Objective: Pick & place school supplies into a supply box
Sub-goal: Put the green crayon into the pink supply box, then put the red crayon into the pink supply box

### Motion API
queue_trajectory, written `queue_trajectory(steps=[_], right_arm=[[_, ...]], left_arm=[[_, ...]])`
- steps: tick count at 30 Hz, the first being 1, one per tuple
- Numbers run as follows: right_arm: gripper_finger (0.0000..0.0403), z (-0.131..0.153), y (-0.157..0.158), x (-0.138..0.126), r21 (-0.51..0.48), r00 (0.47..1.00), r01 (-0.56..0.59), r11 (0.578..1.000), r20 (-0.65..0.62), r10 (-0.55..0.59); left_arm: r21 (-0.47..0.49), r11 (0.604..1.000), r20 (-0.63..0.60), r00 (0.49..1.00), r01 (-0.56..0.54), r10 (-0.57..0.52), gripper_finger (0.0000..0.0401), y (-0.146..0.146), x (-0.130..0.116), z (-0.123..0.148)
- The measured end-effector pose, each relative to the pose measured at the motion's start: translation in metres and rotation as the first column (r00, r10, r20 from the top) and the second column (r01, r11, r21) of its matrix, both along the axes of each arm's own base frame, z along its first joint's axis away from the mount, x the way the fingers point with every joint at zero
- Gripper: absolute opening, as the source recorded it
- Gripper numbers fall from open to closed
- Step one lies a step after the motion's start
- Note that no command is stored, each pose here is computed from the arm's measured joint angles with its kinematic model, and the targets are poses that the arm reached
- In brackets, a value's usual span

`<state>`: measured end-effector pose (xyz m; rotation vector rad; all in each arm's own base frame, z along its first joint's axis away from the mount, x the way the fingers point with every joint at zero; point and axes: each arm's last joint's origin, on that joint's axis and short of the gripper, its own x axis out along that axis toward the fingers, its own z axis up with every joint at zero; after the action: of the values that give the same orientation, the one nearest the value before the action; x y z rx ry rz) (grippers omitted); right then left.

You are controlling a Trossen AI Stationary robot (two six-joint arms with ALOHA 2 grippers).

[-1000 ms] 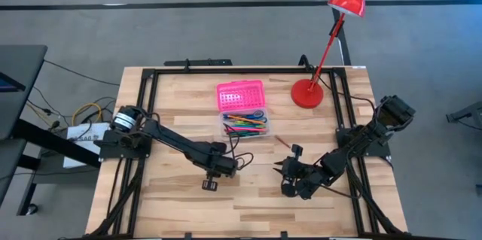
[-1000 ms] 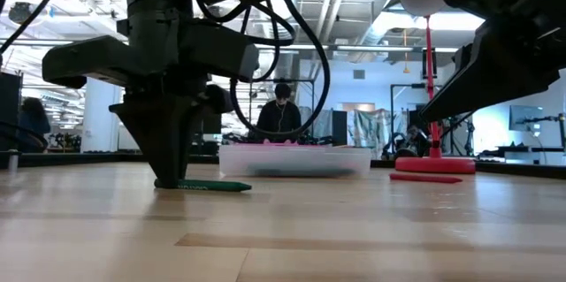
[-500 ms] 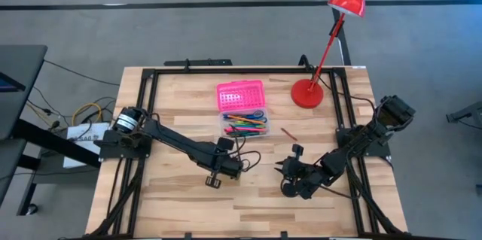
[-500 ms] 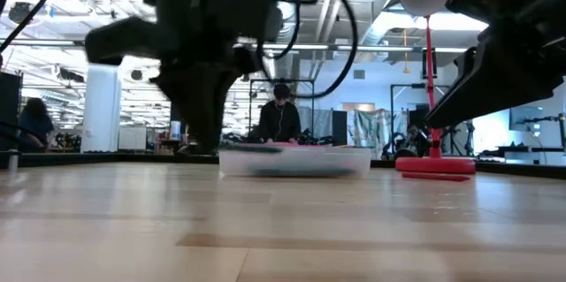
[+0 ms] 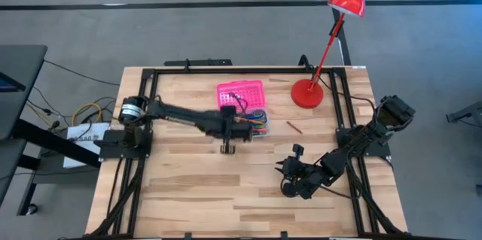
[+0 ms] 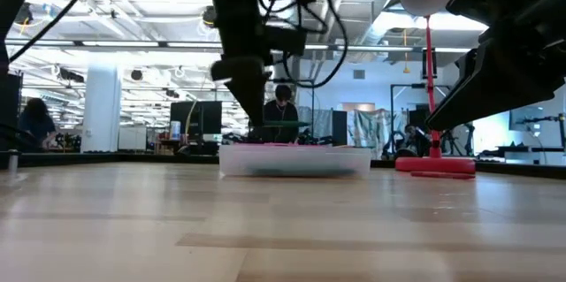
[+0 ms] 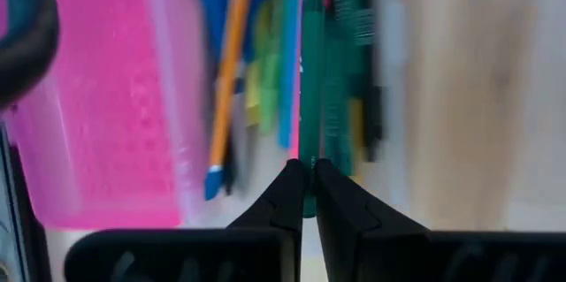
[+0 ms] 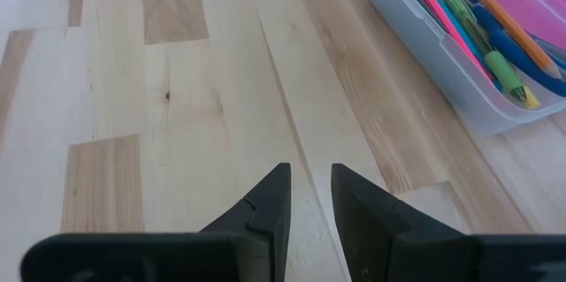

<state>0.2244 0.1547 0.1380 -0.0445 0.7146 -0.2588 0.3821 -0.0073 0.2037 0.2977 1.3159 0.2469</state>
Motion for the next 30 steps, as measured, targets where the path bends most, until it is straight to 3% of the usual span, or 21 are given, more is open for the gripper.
queue_trajectory(steps=[8, 18, 24, 30], right_arm=[[0.0075, 0.000, 0.000, 0.000, 0.001, 1.000, -0.001, 1.000, -0.001, 0.001], [0.0075, -0.001, -0.001, -0.001, -0.012, 1.000, 0.008, 1.000, -0.014, -0.008], [0.0075, -0.008, -0.027, -0.013, -0.117, 0.968, 0.216, 0.969, -0.106, -0.229], [0.0075, 0.010, -0.070, -0.028, -0.178, 0.840, 0.470, 0.865, -0.209, -0.500]], left_arm=[[-0.108, 0.986, 0.024, 0.992, -0.124, 0.128, 0.0032, 0.039, 0.000, 0.000], [-0.072, 0.988, 0.037, 0.989, -0.138, 0.141, 0.0141, 0.042, 0.001, 0.001], [-0.046, 0.994, 0.061, 0.993, -0.101, 0.103, 0.0170, 0.028, -0.009, 0.024], [-0.045, 0.998, 0.186, 0.982, 0.043, -0.033, 0.0168, -0.014, -0.025, 0.057]])
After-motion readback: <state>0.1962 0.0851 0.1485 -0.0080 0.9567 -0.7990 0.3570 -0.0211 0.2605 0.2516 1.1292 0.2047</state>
